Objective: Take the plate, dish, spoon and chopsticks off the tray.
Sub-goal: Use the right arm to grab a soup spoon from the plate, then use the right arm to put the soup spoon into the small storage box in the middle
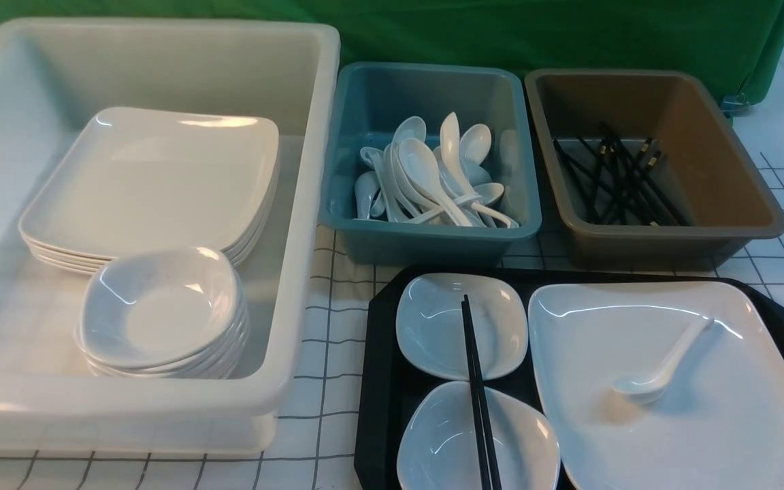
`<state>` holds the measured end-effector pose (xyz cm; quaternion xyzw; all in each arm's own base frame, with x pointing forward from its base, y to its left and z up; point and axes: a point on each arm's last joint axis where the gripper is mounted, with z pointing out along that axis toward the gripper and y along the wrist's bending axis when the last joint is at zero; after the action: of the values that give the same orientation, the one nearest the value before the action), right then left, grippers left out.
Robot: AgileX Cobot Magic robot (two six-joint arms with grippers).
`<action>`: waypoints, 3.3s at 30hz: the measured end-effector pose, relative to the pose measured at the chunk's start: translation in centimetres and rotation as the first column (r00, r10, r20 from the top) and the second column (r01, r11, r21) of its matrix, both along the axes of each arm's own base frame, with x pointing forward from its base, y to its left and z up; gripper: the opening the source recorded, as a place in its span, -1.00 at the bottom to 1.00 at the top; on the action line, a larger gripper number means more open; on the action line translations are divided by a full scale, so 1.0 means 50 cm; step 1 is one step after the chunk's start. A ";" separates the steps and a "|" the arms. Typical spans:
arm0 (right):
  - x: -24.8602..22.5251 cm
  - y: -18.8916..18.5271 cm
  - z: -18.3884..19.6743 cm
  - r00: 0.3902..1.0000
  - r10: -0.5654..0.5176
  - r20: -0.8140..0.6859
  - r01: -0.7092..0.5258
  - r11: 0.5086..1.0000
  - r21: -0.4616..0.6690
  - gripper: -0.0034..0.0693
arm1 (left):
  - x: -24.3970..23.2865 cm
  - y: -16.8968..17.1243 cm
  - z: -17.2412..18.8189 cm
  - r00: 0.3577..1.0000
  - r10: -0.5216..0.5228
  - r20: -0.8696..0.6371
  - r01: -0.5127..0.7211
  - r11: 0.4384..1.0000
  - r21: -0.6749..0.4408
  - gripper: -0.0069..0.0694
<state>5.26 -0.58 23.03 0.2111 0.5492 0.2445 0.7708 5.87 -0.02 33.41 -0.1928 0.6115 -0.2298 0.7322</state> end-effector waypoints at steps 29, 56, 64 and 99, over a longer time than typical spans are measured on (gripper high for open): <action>0.237 0.110 0.149 0.434 0.086 -0.897 -0.714 0.640 -0.284 -0.89 | 0.373 -0.263 0.010 0.478 -0.256 -0.841 0.793 0.536 0.288 -0.83; 0.563 0.100 -0.099 0.008 -0.041 -0.999 -0.628 0.777 -0.037 0.47 | 0.362 -0.600 -0.083 0.299 -0.339 -0.892 0.950 0.021 0.310 -0.83; 0.573 0.100 -0.135 -0.026 -0.050 -0.998 -0.630 0.776 -0.023 0.43 | 0.380 -0.615 -0.066 0.396 -0.429 -0.812 0.915 0.105 0.390 -0.83; 0.716 0.322 0.206 0.457 0.413 -0.788 -0.792 0.593 -0.149 -0.73 | 0.468 -0.359 0.024 0.380 -0.276 -0.883 0.804 0.571 0.167 -0.83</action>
<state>41.06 15.52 33.31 -0.1409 0.8707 0.2649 0.3897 29.27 -17.95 34.59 0.1875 0.9274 -0.1637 0.2793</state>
